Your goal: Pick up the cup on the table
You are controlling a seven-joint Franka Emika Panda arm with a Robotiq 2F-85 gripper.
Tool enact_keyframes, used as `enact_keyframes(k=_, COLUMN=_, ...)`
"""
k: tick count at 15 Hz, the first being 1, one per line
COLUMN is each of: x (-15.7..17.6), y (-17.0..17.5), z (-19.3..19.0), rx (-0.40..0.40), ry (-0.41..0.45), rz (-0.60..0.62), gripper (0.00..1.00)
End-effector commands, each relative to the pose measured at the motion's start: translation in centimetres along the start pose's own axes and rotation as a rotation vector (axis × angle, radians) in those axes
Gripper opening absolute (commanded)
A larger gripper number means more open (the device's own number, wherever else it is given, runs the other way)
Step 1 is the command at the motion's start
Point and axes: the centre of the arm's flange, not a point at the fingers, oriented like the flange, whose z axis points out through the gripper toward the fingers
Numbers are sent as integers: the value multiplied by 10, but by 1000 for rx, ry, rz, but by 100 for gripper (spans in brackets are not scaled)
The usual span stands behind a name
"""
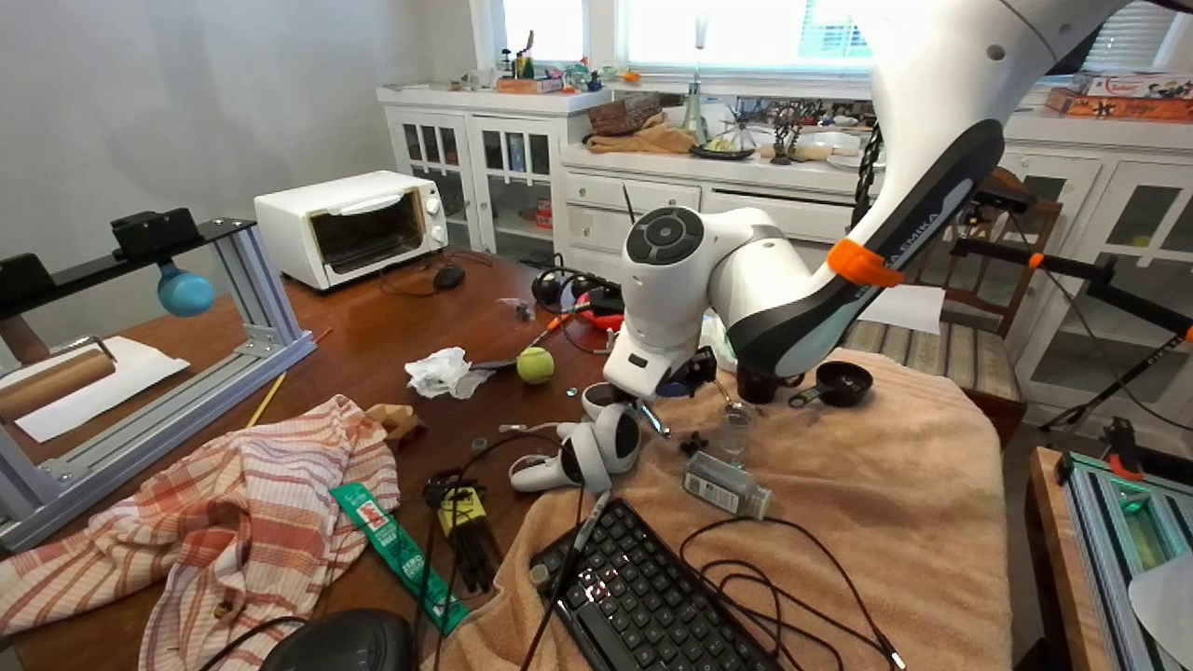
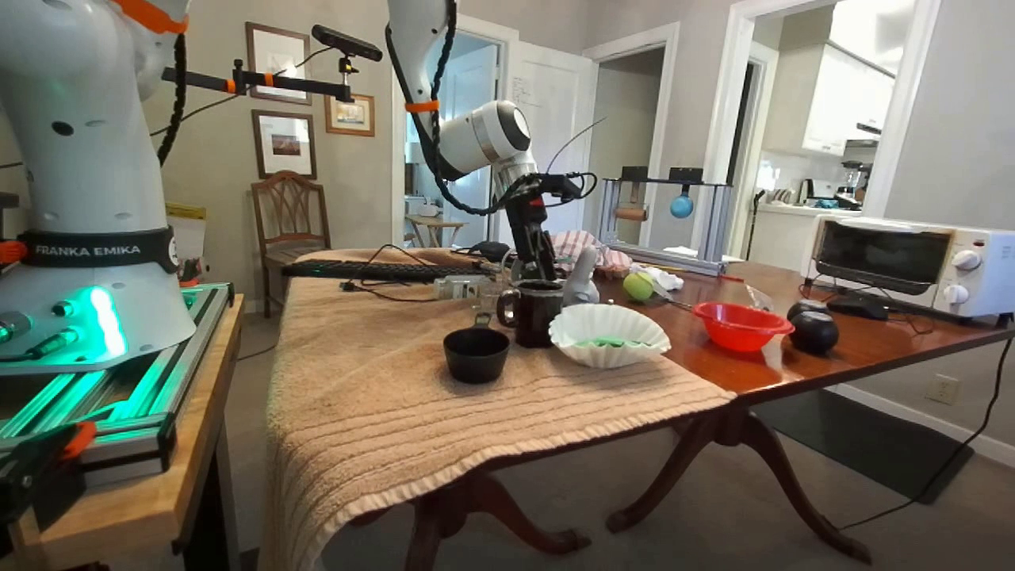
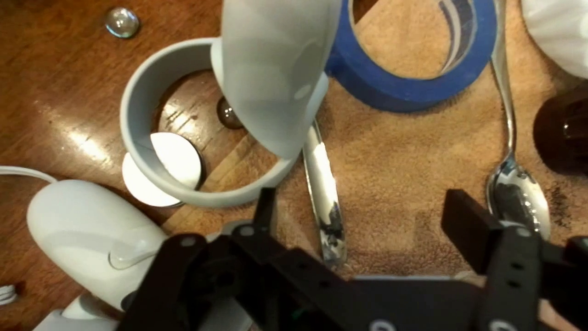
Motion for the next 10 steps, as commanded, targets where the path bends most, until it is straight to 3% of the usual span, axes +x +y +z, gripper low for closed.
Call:
enact_keyframes(k=1, x=8, y=8, z=11, rx=11, ry=32, rz=-2, gripper=82)
enact_keyframes(k=3, x=11, y=4, z=16, rx=16, ry=45, rz=12, gripper=75)
enact_keyframes(k=4, x=12, y=4, z=19, rx=20, ry=50, rz=12, gripper=80)
enact_keyframes(k=6, x=13, y=5, z=26, rx=19, ry=55, rz=17, gripper=78)
enact_keyframes(k=8, x=13, y=10, z=33, rx=3, ry=35, rz=31, gripper=87)
enact_keyframes(k=10, x=12, y=19, z=35, rx=-4, ry=28, rz=44, gripper=87)
